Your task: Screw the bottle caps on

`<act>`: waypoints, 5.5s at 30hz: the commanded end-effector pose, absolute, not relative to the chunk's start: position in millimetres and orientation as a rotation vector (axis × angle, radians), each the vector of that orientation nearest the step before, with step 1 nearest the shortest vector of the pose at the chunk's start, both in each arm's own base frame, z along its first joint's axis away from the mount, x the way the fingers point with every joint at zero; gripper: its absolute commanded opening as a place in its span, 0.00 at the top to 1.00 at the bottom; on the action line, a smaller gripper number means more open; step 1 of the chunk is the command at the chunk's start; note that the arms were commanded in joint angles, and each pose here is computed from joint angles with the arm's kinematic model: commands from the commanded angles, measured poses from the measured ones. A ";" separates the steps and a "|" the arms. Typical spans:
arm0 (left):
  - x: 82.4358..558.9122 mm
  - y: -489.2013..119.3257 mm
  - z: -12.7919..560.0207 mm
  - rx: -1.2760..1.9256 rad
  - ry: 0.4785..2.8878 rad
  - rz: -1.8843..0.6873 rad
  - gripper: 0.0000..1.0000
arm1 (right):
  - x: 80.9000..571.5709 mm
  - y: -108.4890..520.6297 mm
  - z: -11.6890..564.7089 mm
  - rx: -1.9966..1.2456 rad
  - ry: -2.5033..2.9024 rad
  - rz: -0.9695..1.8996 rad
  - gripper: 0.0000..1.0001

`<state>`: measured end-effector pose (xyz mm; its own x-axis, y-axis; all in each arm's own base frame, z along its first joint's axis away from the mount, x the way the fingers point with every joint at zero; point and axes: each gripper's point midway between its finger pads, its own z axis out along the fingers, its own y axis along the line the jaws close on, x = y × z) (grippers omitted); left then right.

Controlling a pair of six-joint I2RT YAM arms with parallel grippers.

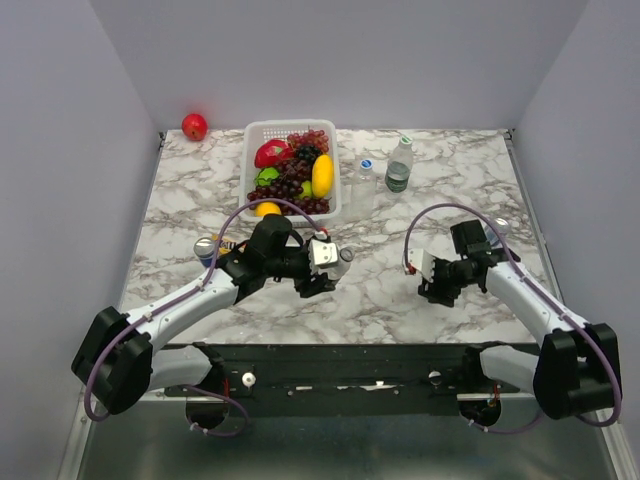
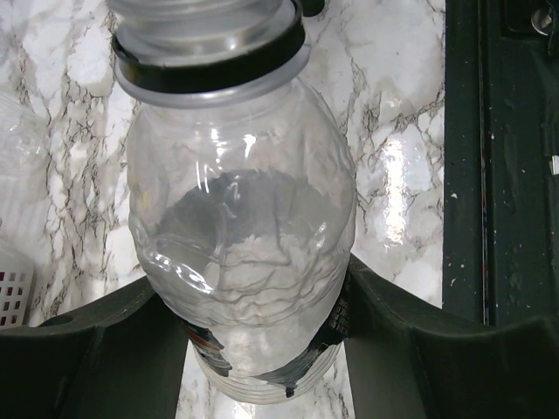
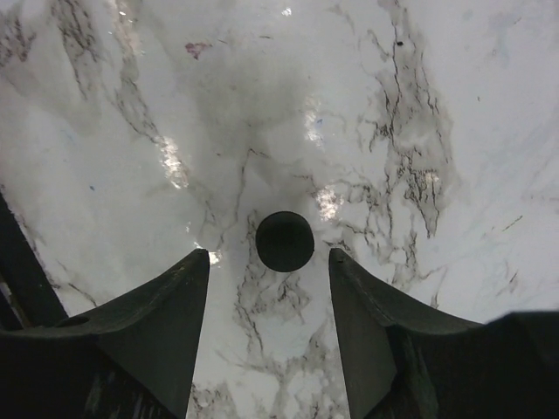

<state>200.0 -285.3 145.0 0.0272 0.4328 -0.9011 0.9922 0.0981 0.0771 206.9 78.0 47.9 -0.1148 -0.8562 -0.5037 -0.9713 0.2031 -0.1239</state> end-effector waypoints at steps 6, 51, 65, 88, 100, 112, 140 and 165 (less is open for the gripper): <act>203.2 -283.5 150.3 1.433 1.526 -0.815 1.00 | 237.3 67.4 34.0 -1.676 2.070 0.203 0.39; 198.6 -299.0 140.5 1.433 1.213 -0.823 1.00 | 188.7 272.4 267.8 -2.000 1.299 0.642 0.71; 187.4 -293.5 141.4 1.395 1.249 -0.876 1.00 | 189.7 296.9 251.8 -2.128 1.233 0.538 0.71; 188.1 -291.7 147.4 1.367 1.262 -0.872 1.00 | 178.4 300.8 228.3 -2.195 1.301 0.489 0.71; 197.0 -291.3 154.0 1.288 1.293 -0.859 1.00 | 186.1 310.5 218.0 -2.115 1.562 0.528 0.71; 198.4 -284.4 150.8 1.224 1.342 -0.863 1.00 | 196.0 315.0 211.3 -2.006 1.811 0.512 0.70; 201.9 -277.1 134.9 1.160 1.456 -0.852 1.00 | 217.4 327.6 245.0 -1.777 1.949 0.456 0.36; 186.6 -278.2 139.6 1.174 1.439 -0.988 1.00 | 225.2 326.1 288.4 -1.709 1.345 0.602 0.22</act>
<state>195.7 -276.1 129.9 -0.0500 0.2053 -0.9774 0.9684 0.2495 0.0029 225.8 293.1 249.1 0.1309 -0.7294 -0.6714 -0.9767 0.0215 -0.2137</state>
